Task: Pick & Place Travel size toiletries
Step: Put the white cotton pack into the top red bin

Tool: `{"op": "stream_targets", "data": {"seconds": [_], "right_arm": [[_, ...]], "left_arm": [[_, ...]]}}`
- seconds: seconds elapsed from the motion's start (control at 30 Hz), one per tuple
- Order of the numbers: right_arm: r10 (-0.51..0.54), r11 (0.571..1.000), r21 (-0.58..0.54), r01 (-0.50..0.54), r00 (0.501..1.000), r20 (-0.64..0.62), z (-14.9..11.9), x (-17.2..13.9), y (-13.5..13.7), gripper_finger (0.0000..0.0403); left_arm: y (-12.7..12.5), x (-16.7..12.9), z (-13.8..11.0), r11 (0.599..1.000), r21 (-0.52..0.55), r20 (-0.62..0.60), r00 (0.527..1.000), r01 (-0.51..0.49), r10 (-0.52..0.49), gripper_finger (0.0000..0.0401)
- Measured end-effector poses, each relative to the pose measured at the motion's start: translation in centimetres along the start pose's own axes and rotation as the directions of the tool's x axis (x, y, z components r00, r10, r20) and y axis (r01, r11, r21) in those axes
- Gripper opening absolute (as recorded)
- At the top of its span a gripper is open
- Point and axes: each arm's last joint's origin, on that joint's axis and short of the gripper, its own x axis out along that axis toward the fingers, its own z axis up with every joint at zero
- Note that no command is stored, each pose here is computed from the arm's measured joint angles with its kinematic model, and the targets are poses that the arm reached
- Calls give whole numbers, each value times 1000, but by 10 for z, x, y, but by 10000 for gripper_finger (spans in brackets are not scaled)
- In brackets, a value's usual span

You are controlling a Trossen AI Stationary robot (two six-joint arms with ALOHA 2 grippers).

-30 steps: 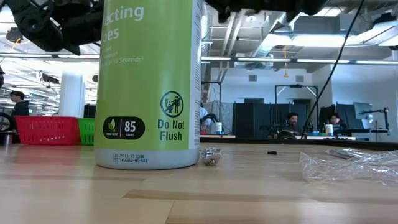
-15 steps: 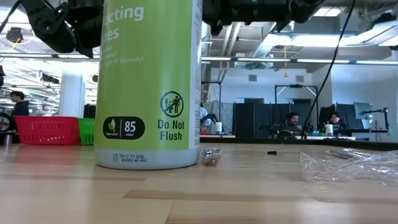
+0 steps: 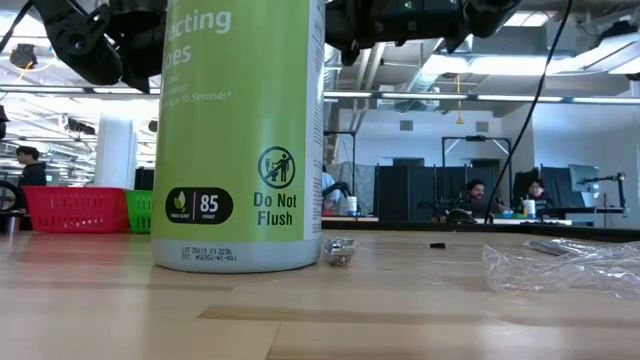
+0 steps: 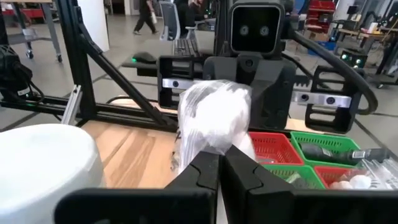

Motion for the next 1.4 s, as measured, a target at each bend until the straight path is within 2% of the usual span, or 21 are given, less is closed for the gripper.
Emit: {"op": "stream_targets", "data": {"seconds": [0.3, 0.47, 0.57, 0.7, 0.83, 1.0, 1.2, 1.4], "right_arm": [[-17, 1000, 21, 19, 996, -86, -9, -2, -7, 8], [-28, 999, 24, 31, 993, -113, -6, -9, -12, 53], [-22, 999, 35, 28, 985, -171, -6, -17, -10, 87], [-14, 999, 47, 24, 977, -211, -2, -25, -8, 129], [-4, 997, 79, 24, 970, -242, -5, -25, -6, 157], [12, 993, 113, 19, 963, -269, -8, -25, -2, 169], [50, 993, 112, -19, 959, -278, -9, -23, 11, 163], [82, 993, 108, -53, 957, -279, -8, -21, 23, 147]], "left_arm": [[8, -4, -4, 998, -51, -51, 998, -43, 40, 6], [8, -11, -3, 997, -53, -46, 998, -56, 53, 5], [7, -23, 1, 996, -47, -33, 997, -75, 73, 5], [8, -42, 6, 987, -31, -20, 988, -156, 156, 5], [11, -59, 3, 963, -34, -77, 962, -267, 263, 5], [16, -72, -5, 908, -18, -208, 890, -419, 407, 5], [27, -84, -14, 785, 50, -308, 738, -618, 600, 5], [36, -94, -18, 697, 100, -349, 631, -710, 693, 5]]}}
